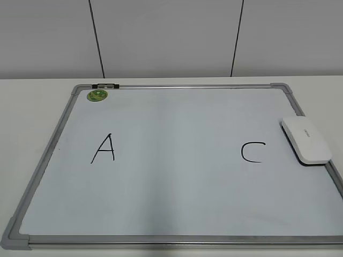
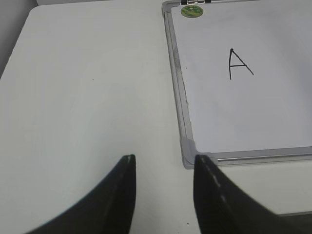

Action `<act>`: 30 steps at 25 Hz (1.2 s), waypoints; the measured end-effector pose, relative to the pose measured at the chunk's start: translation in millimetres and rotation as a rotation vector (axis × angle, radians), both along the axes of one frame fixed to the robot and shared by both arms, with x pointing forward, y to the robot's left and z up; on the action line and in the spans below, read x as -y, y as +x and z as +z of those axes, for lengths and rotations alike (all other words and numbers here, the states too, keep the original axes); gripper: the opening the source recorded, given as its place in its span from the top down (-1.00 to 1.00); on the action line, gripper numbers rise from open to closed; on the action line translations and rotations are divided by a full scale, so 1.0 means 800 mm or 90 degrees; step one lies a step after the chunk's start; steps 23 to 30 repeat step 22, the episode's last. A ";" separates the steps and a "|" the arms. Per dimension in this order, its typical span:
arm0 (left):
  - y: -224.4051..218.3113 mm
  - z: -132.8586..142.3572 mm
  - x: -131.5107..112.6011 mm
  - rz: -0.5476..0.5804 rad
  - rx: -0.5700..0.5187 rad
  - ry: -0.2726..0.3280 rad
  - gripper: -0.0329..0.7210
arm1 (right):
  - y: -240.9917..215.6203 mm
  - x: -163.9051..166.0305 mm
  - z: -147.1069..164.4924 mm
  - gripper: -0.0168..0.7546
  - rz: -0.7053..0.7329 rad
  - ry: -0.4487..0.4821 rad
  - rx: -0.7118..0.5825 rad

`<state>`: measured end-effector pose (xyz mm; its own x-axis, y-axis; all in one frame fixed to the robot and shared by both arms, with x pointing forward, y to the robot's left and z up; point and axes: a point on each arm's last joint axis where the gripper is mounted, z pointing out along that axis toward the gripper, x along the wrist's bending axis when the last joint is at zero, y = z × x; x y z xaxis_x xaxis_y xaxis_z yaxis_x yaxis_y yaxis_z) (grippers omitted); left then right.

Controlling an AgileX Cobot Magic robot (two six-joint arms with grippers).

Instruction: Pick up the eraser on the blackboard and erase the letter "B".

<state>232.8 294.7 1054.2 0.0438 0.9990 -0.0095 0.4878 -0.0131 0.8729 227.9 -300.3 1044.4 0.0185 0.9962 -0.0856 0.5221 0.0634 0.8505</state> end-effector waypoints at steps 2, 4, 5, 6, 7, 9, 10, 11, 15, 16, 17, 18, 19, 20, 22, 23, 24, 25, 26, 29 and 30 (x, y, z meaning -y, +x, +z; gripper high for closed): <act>0.000 0.000 0.000 0.000 0.000 0.000 0.12 | 0.000 0.000 0.000 -0.58 0.000 0.000 0.000; 0.000 0.000 0.000 0.000 0.000 0.000 0.12 | 0.000 0.000 0.000 -0.58 0.000 0.000 0.000; 0.000 0.000 0.000 0.000 0.000 0.000 0.12 | 0.000 0.000 0.000 -0.58 0.000 0.000 0.000; 0.000 0.000 0.000 0.000 0.000 0.000 0.12 | 0.000 0.000 0.000 -0.58 0.000 0.000 0.000; 0.000 0.000 0.000 0.000 0.000 0.000 0.12 | 0.000 0.000 0.000 -0.58 0.000 0.000 0.000; 0.000 0.000 0.000 0.000 0.000 0.000 0.12 | 0.000 0.000 0.000 -0.58 0.000 0.000 0.000; 0.000 0.000 0.000 0.000 0.000 0.000 0.12 | 0.000 0.000 0.000 -0.58 0.000 0.000 0.000; 0.000 0.000 0.000 0.000 0.000 0.000 0.12 | 0.000 0.000 0.000 -0.58 0.000 0.000 0.000; 0.000 0.000 0.000 0.000 0.000 0.000 0.12 | 0.000 0.000 0.000 -0.58 0.000 0.000 0.000; 0.000 0.000 0.000 0.000 0.000 0.000 0.13 | 0.000 0.000 0.000 -0.58 0.000 0.000 0.000; 0.000 0.000 0.000 0.000 0.000 -0.001 0.13 | 0.000 0.000 0.000 -0.58 0.000 0.000 0.000; 0.000 0.000 0.000 0.000 0.000 -0.001 0.14 | 0.000 0.000 0.000 -0.58 0.000 0.000 0.000; 0.000 0.000 0.000 0.000 0.000 -0.001 0.14 | 0.000 0.000 0.000 -0.58 0.000 0.000 0.000; 0.000 0.000 0.000 0.000 0.000 -0.001 0.14 | 0.000 0.000 0.000 -0.58 0.000 0.000 0.000; 0.000 0.000 0.000 0.000 0.000 -0.001 0.14 | 0.000 0.000 0.000 -0.58 0.000 0.000 0.000; 0.000 0.000 0.000 0.000 0.000 -0.001 0.14 | 0.000 0.000 0.000 -0.58 0.000 0.000 0.000; 0.000 0.000 0.000 0.000 0.000 -0.001 0.14 | 0.000 0.000 0.000 -0.58 0.000 0.000 0.000; 0.000 0.000 0.000 0.000 0.000 -0.001 0.14 | 0.000 0.000 0.000 -0.58 0.000 0.000 0.000; 0.000 0.000 0.000 0.000 0.000 -0.001 0.14 | 0.000 0.000 0.000 -0.58 0.000 0.000 0.000; 0.000 0.000 0.000 0.000 0.000 -0.001 0.14 | 0.000 0.000 0.000 -0.58 0.000 0.000 0.000; 0.000 0.000 0.000 0.000 0.000 -0.001 0.14 | 0.000 0.000 0.000 -0.58 0.000 0.000 0.000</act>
